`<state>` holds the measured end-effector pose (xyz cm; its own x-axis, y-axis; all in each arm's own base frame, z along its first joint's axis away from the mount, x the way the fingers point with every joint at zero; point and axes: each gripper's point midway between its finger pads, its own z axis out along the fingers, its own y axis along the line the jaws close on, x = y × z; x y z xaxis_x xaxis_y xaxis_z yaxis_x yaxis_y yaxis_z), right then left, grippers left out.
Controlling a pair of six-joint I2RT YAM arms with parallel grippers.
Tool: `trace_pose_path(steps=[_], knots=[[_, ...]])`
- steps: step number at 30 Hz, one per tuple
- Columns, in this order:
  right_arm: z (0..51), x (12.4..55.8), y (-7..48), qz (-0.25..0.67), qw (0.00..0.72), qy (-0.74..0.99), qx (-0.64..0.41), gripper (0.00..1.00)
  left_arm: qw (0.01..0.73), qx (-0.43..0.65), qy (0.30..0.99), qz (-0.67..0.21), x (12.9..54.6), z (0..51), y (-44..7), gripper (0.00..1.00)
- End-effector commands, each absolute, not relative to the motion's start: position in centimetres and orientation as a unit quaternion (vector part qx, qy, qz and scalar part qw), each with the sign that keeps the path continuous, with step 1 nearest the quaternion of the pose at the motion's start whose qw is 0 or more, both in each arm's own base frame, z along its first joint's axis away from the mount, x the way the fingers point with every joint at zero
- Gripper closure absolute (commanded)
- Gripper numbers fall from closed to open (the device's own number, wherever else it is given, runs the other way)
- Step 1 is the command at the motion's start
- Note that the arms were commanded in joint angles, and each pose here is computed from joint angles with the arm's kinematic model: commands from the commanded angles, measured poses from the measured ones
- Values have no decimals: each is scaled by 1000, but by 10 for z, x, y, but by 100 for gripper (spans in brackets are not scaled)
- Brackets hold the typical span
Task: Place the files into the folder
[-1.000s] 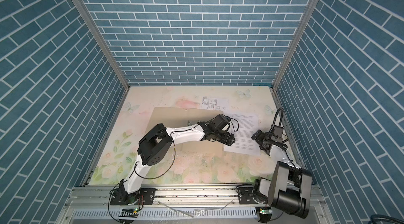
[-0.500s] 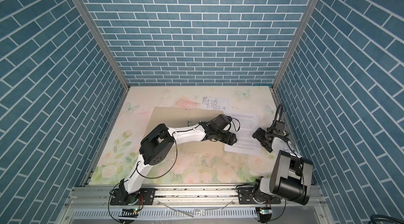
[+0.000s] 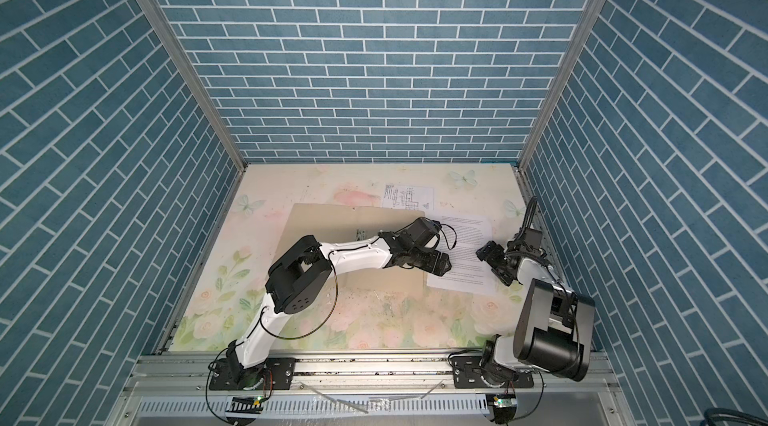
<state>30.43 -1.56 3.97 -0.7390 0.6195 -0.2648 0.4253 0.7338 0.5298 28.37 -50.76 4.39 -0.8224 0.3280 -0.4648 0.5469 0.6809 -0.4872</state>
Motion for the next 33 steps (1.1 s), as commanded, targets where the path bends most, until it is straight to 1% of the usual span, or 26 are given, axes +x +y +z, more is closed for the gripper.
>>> trace_pose_path(steps=[1,16,19,21,23,27,33], knots=[[29,288,-5,240,174,907,299,15,142,238,913,-299,276,12,-501,14],[30,284,4,265,167,902,296,16,142,225,912,-313,282,6,-501,14],[35,282,-6,232,176,909,299,17,144,224,913,-310,284,8,-499,14],[43,284,-14,211,196,911,297,15,149,226,912,-307,285,14,-497,14],[51,290,-18,203,211,911,291,13,157,230,911,-305,286,22,-497,13],[59,304,-27,187,233,913,277,12,174,236,908,-301,291,40,-497,11],[53,319,-35,169,225,922,265,12,184,235,909,-291,293,50,-493,9]])
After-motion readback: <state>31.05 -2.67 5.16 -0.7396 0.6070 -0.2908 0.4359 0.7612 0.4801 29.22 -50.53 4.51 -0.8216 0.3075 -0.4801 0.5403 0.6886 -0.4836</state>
